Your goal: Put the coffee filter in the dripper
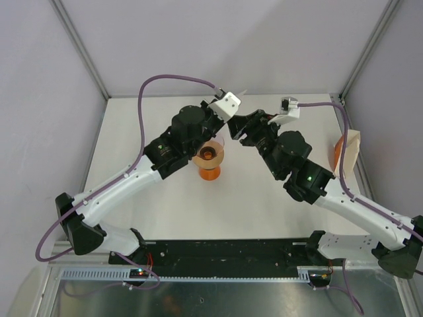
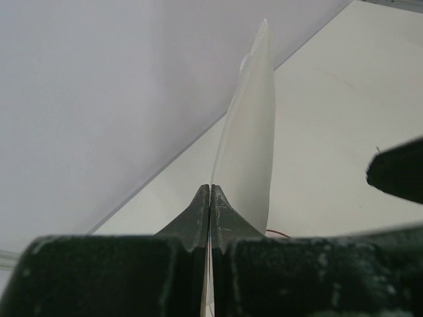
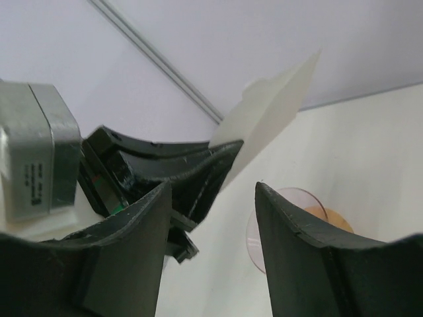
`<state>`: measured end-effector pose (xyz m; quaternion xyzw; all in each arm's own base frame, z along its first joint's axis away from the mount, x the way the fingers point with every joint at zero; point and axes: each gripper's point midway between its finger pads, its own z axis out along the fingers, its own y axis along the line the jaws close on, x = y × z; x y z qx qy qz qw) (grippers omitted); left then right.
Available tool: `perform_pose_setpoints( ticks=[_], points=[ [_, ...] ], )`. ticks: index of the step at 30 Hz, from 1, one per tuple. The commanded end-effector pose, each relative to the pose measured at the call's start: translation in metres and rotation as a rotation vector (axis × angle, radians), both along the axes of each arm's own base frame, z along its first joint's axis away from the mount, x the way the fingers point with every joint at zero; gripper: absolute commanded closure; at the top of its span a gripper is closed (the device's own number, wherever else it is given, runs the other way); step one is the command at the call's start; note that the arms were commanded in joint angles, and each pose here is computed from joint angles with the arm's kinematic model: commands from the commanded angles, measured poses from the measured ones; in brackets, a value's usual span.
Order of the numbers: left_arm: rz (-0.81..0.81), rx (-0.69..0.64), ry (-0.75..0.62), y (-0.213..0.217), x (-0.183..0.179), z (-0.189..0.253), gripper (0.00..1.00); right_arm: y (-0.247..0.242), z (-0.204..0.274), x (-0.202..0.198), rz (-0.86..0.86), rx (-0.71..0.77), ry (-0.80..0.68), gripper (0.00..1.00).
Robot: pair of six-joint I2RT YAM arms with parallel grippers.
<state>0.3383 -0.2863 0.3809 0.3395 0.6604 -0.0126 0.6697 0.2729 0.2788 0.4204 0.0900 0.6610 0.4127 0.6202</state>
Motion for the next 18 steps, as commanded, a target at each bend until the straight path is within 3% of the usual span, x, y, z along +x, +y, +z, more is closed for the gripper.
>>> perform_pose_setpoints(
  ticks=[1, 7, 18],
  points=[
    [-0.031, -0.096, -0.005, 0.002, -0.013, 0.028, 1.0, -0.01, 0.02, 0.015, -0.07, 0.07, -0.055, 0.45],
    [-0.039, -0.114, 0.009, 0.002, -0.016, 0.032, 1.0, -0.015, 0.013, 0.033, -0.103, 0.102, -0.027, 0.54],
    [-0.051, -0.11, 0.016, -0.001, -0.017, 0.033, 1.0, -0.005, 0.001, 0.051, -0.088, 0.11, -0.007, 0.52]
  ],
)
